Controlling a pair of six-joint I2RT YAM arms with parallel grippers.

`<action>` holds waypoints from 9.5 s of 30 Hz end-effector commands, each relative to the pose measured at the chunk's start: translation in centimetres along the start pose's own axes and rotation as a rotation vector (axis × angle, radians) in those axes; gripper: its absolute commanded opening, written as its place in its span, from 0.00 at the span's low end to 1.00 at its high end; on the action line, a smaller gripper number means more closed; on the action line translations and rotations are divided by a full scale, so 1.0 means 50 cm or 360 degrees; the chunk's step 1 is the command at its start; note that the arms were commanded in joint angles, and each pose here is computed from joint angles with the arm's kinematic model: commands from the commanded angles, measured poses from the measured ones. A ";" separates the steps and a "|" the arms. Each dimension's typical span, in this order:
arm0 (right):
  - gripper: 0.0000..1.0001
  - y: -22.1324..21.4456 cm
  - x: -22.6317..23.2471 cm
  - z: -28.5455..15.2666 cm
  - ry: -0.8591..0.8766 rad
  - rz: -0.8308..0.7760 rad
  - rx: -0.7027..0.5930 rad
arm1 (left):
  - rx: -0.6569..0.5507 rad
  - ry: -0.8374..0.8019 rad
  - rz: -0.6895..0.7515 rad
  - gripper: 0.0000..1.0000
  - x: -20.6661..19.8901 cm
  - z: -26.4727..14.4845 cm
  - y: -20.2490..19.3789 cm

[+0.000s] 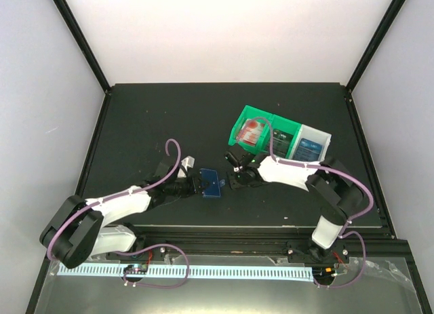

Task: Put the credit cards into the card holder
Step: Open the card holder at the center of the board, then move the storage box to the center of the board.

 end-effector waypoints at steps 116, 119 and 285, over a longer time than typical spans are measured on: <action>0.50 0.096 0.041 -0.235 0.0382 -0.0031 -0.0541 | -0.0005 0.0245 0.0498 0.01 -0.027 -0.003 0.052; 0.51 0.097 0.061 -0.228 0.0425 -0.0071 -0.0515 | 0.0000 0.0231 0.0494 0.02 -0.031 -0.002 0.051; 0.66 0.449 -0.288 -0.208 -0.0361 -0.0342 -0.0505 | 0.0053 -0.0032 0.0491 0.44 -0.103 0.142 0.065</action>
Point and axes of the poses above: each gripper's point midway between its finger pads, its own z axis out along the fingers, its own x axis along the line the jaws close on, y = z × x, the point moved 4 cm from there along -z, back along the fingers, and after that the axes turned 2 degrees about -z, right-handed, at the moved point
